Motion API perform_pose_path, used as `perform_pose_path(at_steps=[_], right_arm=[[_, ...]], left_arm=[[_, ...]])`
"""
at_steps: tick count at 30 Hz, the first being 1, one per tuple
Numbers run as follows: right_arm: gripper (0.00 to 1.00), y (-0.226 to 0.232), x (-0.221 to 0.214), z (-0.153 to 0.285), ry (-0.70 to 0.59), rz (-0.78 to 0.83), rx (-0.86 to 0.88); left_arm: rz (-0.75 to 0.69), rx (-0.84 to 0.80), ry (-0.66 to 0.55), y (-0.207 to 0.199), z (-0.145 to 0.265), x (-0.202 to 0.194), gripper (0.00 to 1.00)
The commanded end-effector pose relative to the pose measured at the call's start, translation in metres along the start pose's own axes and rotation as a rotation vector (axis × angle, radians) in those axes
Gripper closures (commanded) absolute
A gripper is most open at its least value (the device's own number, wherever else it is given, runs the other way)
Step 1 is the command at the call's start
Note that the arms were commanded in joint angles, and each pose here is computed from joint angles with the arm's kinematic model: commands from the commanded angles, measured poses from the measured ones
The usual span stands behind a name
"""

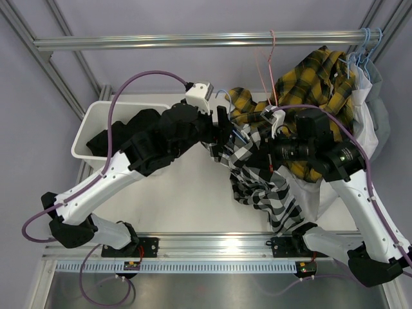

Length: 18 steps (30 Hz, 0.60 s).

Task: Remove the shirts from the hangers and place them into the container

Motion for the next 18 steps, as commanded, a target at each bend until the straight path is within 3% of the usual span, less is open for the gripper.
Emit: perform_pose_path(at_steps=[1, 7, 13, 18], right_arm=[[1.00, 0.007, 0.009, -0.006, -0.036, 0.168, 0.060], [1.00, 0.008, 0.004, -0.014, -0.030, 0.168, 0.076], [1.00, 0.005, 0.003, -0.015, -0.037, 0.169, 0.053], [1.00, 0.003, 0.003, -0.018, -0.034, 0.170, 0.057]], left_arm=[[0.068, 0.014, -0.159, -0.008, 0.001, 0.041, 0.20], [0.056, -0.003, -0.197, -0.018, -0.007, 0.047, 0.34], [0.046, 0.014, -0.141, -0.018, -0.020, 0.027, 0.62], [0.046, 0.022, -0.096, -0.016, -0.029, 0.007, 0.66]])
Point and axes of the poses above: each gripper's point midway between its finger pads, its own z axis back along the fingers, its own y axis along the line the jaws close on, x = y × z, the point moved 2 cm from there along z, back along the fingers, and after that the axes turned 3 degrees about z, right-handed, at the moved point
